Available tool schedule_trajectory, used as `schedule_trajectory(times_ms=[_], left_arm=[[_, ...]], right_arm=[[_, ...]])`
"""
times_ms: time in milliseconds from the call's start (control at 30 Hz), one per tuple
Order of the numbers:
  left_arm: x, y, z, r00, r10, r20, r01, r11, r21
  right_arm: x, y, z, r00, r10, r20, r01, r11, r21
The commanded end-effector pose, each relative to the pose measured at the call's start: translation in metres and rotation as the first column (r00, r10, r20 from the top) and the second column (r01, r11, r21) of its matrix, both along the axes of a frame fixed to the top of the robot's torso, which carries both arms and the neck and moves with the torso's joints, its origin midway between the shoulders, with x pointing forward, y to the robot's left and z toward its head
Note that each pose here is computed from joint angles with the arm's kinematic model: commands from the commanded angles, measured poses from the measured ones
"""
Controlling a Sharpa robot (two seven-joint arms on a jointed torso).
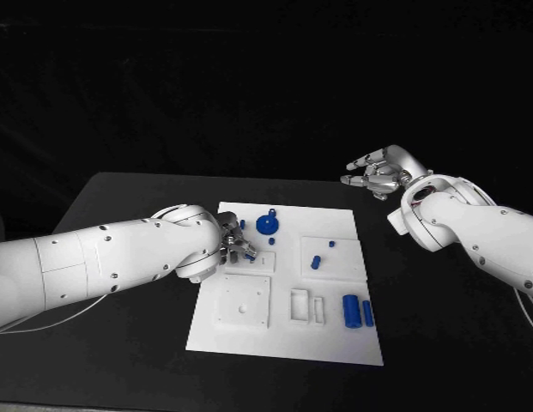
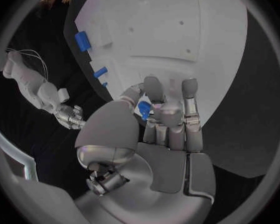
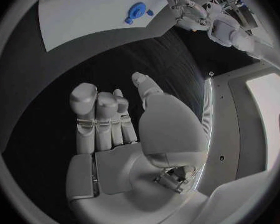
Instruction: Assemble the parts on the task board
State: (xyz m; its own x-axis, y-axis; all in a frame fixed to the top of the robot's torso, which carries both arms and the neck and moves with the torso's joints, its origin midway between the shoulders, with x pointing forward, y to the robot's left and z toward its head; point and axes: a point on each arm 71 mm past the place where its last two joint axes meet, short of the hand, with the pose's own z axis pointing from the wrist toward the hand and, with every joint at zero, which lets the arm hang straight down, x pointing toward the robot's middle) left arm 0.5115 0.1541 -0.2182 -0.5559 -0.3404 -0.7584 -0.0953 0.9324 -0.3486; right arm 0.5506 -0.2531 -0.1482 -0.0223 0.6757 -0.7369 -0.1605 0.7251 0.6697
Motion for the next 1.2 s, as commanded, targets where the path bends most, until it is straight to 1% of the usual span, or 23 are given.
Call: schedule_trajectory(times_ms=[33, 567, 1200], left_arm=[[-0.0012, -0.0009, -0.0012, 1.000, -0.018, -0.011, 0.018, 1.000, 0.016], [-0.0043, -0.0009, -0.0033, 0.999, -0.032, -0.031, 0.033, 0.999, 0.024], [-0.0057, -0.0017, -0.0043, 0.998, -0.055, -0.042, 0.056, 0.997, 0.043]], right_arm=[[0.0001, 0.0023, -0.0003, 1.000, 0.013, -0.008, -0.013, 1.000, 0.000], [0.0002, 0.0029, -0.0008, 1.000, 0.016, -0.012, -0.016, 1.000, -0.002], [0.0005, 0.0043, -0.0015, 1.000, 0.019, -0.018, -0.019, 1.000, 0.000]])
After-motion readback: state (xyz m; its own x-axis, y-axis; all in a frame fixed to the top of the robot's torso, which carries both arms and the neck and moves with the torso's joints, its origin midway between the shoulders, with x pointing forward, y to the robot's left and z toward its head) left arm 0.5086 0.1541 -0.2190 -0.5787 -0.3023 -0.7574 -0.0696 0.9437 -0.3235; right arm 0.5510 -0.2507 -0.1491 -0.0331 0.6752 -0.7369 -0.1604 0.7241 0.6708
